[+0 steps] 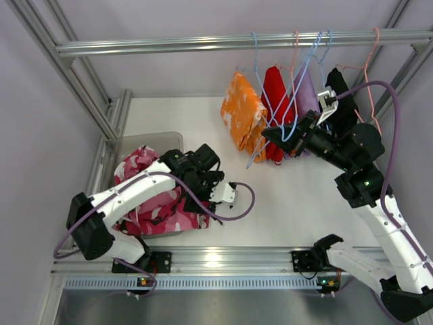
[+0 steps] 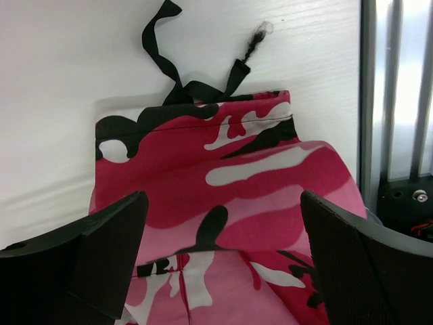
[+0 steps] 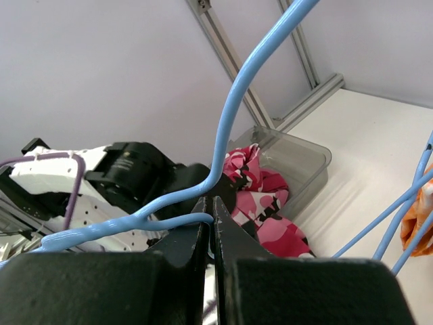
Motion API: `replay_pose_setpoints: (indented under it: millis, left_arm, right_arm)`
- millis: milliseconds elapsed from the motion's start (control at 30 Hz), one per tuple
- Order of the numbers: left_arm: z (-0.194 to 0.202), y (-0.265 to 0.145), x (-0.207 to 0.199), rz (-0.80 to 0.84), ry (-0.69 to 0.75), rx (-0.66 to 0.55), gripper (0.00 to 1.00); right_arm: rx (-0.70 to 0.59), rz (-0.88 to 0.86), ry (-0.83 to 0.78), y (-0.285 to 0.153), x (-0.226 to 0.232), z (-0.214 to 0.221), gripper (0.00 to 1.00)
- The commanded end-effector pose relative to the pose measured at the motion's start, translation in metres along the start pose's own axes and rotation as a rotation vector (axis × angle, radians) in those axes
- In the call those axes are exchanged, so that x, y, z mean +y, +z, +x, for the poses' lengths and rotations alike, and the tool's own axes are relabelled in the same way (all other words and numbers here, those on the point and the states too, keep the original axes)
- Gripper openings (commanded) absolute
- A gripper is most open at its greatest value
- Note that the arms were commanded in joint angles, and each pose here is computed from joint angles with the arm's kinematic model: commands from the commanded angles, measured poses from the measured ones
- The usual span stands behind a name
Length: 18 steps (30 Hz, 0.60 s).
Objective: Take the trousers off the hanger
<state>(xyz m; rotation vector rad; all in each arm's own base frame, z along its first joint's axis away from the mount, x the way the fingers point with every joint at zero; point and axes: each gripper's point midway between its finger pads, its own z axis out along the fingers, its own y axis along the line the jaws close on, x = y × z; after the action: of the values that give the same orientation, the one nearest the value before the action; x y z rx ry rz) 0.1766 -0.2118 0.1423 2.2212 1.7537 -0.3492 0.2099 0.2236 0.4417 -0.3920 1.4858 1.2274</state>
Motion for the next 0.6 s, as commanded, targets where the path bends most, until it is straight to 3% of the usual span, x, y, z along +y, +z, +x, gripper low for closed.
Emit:
replay_pose_setpoints:
  millis: [0,167,567]
  left_arm:
    - [0.004,0.022,0.024,-0.073,-0.036,0.086,0.99]
    - [0.006,0.05,0.046,-0.166,-0.032,0.154,0.99]
    - [0.056,0.122,0.018,-0.067,-0.014,0.437,0.99]
  right_arm:
    - [-0.038,-0.018,-0.043,-0.007,0.012,-0.017,0.0]
    - [-0.037,-0.035,-0.03,-0.005,0.013,-0.016,0.0]
    - [-0.026,-0.033,-0.021,-0.002,0.01,-0.013,0.0]
